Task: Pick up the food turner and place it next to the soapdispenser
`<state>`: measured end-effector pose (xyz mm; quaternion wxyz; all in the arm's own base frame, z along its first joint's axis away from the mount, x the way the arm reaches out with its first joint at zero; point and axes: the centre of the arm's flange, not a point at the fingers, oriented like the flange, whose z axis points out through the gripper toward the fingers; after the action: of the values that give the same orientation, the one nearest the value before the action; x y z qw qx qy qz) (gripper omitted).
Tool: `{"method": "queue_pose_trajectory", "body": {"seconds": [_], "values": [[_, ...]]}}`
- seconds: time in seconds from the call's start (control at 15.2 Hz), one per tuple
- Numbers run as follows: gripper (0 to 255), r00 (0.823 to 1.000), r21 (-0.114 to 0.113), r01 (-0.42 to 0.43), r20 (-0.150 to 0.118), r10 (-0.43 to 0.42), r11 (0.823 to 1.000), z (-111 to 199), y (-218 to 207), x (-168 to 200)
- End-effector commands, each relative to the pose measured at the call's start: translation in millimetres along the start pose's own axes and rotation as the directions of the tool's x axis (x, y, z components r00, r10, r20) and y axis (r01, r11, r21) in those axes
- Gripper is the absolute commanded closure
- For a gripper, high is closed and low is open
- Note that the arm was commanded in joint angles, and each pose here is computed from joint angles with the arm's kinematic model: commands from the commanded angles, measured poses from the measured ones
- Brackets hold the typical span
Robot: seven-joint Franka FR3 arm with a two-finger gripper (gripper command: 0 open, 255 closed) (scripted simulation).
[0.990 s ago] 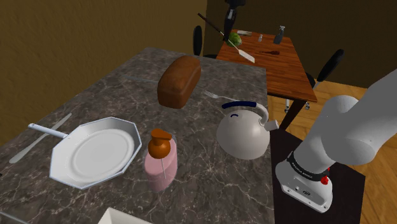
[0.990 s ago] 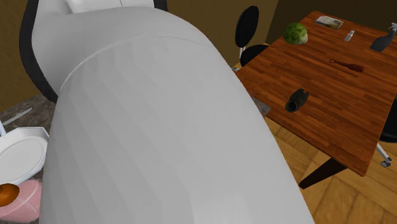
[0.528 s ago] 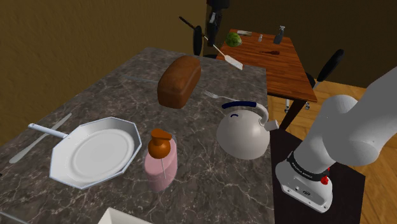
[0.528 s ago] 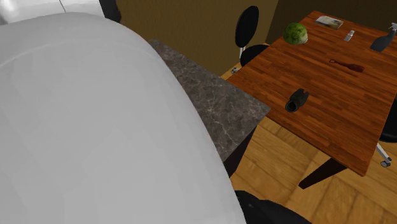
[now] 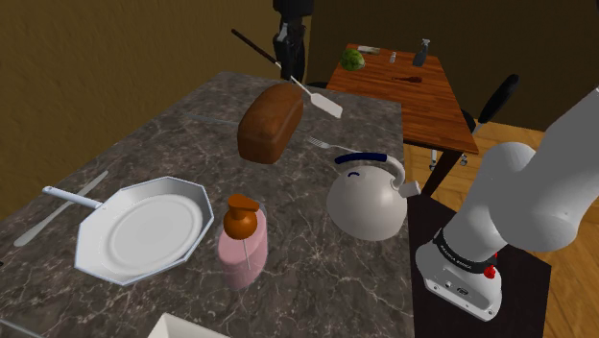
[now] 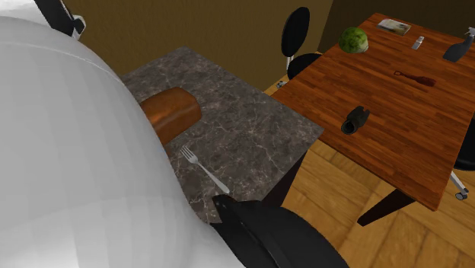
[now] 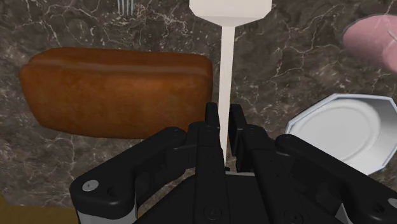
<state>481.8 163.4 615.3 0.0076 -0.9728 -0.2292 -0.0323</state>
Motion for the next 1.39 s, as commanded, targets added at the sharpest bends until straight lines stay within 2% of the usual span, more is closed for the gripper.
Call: {"method": "queue_pose_trajectory", "body": {"seconds": [0.0, 0.33, 1.32], "values": [[255, 1.000, 0.000, -0.002, 0.000, 0.002, 1.000, 4, -25, 12], [255, 1.000, 0.000, -0.002, 0.000, 0.002, 1.000, 6, -85, 43], [255, 1.000, 0.000, -0.002, 0.000, 0.002, 1.000, 85, -85, 37]]}}
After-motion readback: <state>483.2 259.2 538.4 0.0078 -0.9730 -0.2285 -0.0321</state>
